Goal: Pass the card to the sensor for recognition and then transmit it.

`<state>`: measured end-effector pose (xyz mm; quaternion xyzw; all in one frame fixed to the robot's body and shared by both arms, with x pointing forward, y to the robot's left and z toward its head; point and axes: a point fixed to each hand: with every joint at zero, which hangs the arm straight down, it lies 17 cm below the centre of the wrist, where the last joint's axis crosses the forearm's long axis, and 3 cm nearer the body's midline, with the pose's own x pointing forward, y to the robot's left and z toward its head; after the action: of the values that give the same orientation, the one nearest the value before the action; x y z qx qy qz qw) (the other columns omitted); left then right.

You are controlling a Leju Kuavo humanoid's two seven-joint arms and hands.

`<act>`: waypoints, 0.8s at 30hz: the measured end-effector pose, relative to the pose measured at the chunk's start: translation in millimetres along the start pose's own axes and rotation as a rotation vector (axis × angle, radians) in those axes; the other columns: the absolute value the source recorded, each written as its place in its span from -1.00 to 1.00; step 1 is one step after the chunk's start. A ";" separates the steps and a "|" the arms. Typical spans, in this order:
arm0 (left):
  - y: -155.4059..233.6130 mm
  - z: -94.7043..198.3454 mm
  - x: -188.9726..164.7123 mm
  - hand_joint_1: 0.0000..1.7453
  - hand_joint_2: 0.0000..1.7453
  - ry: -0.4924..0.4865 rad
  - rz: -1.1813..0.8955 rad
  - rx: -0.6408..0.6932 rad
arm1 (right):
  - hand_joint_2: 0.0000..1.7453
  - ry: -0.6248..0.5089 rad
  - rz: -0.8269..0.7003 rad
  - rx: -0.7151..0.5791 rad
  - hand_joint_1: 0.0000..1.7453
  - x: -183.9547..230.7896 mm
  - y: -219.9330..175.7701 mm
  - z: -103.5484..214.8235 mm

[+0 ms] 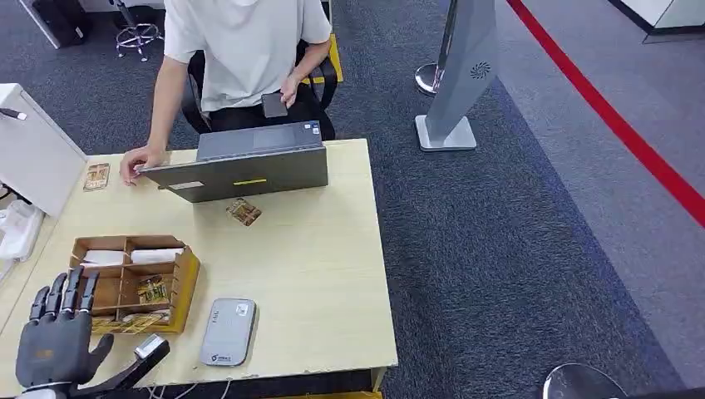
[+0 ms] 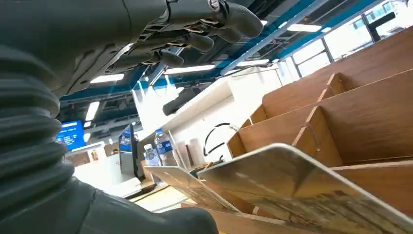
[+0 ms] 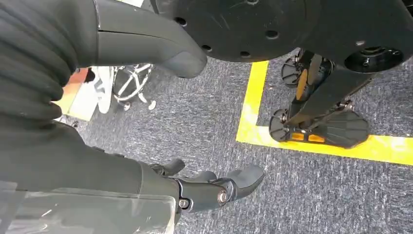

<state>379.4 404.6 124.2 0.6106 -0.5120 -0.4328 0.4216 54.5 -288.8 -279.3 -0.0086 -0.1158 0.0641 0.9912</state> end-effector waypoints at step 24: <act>-8.2 0.7 1.4 -1.00 1.00 0.009 0.007 -0.016 | 1.00 0.001 0.004 0.002 -1.00 -0.6 0.3 0.1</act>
<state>381.0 404.2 116.0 0.6073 -0.5088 -0.4327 0.4302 53.9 -288.5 -279.4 -0.0081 -0.1153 0.0662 0.9911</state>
